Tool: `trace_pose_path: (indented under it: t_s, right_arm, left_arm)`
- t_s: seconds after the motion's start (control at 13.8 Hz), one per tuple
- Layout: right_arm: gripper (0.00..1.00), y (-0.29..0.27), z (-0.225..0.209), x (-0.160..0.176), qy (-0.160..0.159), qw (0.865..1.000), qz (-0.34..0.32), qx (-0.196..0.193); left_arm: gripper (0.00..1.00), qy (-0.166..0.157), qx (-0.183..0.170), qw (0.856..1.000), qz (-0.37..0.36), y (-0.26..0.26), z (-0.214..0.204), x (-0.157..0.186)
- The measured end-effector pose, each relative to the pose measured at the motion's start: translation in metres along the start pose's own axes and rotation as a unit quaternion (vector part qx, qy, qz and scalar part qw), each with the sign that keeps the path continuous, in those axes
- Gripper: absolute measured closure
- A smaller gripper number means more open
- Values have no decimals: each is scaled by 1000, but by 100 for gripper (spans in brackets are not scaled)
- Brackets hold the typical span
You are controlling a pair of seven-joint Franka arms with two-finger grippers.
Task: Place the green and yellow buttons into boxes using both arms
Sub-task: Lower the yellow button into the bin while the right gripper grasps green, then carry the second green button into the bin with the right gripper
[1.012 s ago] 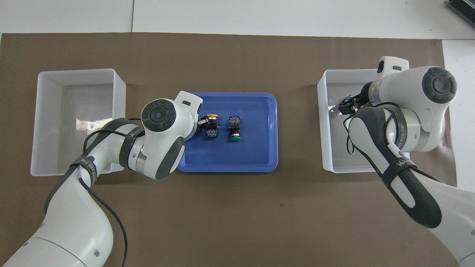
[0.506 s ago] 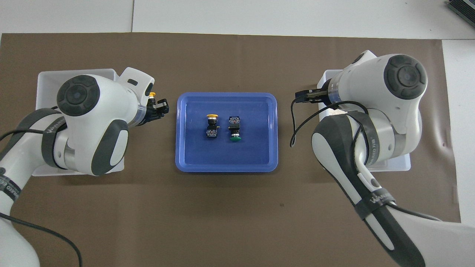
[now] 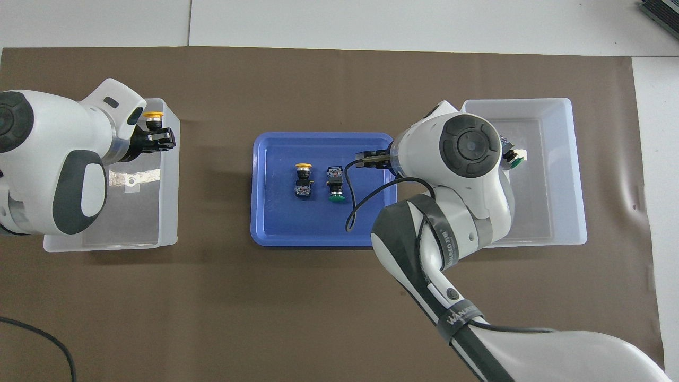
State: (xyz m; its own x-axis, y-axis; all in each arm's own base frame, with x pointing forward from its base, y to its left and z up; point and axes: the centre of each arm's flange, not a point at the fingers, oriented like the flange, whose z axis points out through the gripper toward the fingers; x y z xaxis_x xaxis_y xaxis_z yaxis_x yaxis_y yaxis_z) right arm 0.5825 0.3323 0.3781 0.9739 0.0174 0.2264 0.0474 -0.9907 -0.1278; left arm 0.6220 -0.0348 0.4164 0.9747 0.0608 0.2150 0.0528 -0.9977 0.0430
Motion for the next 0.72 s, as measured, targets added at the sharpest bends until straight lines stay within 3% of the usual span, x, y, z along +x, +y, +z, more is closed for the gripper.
trace_pose_path:
  t_s: [0.36,0.43,0.65,0.72]
  right_arm:
    - [4,-30,59,-22,4,1000,-20,2]
    - [10,-32,63,-24,5,1000,-25,1]
    - [13,-36,74,-30,5,999,-43,-11]
    - [22,-36,77,-32,4,999,-46,-12]
  left_arm:
    - [59,-22,6,1000,-3,-27,41,0]
    - [59,-21,6,1000,-1,-29,50,1]
    - [59,-13,8,1000,-6,-39,80,2]
    - [59,-12,8,1000,-10,-45,88,3]
